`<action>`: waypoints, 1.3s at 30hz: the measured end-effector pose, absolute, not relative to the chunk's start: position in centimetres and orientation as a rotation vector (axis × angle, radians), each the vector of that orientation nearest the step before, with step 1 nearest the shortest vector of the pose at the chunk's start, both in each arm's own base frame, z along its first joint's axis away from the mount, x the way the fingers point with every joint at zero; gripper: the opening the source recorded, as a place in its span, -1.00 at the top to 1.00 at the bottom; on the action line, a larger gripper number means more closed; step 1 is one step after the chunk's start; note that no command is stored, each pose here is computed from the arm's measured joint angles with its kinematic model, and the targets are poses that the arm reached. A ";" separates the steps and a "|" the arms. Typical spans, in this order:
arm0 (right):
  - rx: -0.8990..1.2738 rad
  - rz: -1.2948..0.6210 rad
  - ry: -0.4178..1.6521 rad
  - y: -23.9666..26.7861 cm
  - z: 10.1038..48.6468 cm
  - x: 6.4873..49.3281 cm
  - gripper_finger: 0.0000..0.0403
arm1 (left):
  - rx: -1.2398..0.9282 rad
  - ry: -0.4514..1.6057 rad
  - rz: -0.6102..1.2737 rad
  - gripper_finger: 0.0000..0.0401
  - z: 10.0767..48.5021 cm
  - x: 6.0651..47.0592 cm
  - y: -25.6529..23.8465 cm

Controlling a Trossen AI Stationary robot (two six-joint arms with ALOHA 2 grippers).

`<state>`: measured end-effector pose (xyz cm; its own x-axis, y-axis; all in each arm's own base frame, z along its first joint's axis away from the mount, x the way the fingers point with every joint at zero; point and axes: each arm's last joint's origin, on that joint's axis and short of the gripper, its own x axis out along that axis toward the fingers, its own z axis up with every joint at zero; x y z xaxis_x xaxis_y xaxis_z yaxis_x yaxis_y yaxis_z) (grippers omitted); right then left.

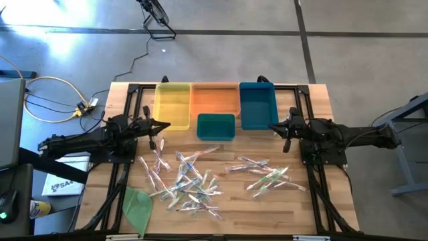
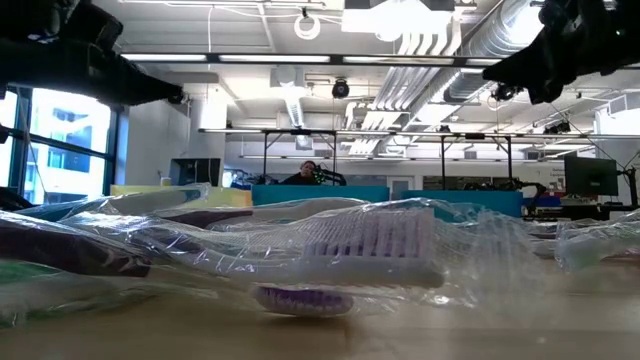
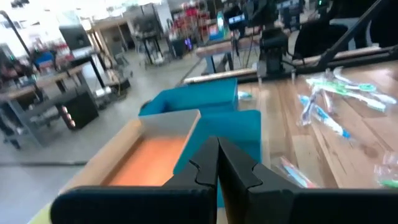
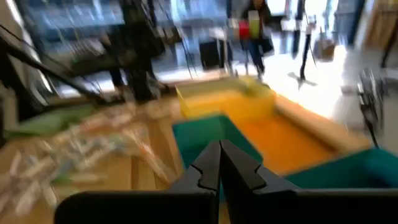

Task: Pick & Place Toothbrushes
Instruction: Put the purple toothbrush into the blue bin

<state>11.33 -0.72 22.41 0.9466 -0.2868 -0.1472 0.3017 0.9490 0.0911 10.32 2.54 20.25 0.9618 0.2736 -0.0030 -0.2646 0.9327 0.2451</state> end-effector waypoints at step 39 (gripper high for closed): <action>0.328 -0.420 0.205 -0.8 32.0 18.3 0.99 | 0.321 0.136 0.165 1.00 32.1 13.8 3.1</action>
<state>18.34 -0.85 31.99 0.8937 -0.3647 -0.2614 0.4303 0.8617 0.2689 13.84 3.09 32.11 0.9775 0.1821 -0.1063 -0.1391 0.9359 0.3237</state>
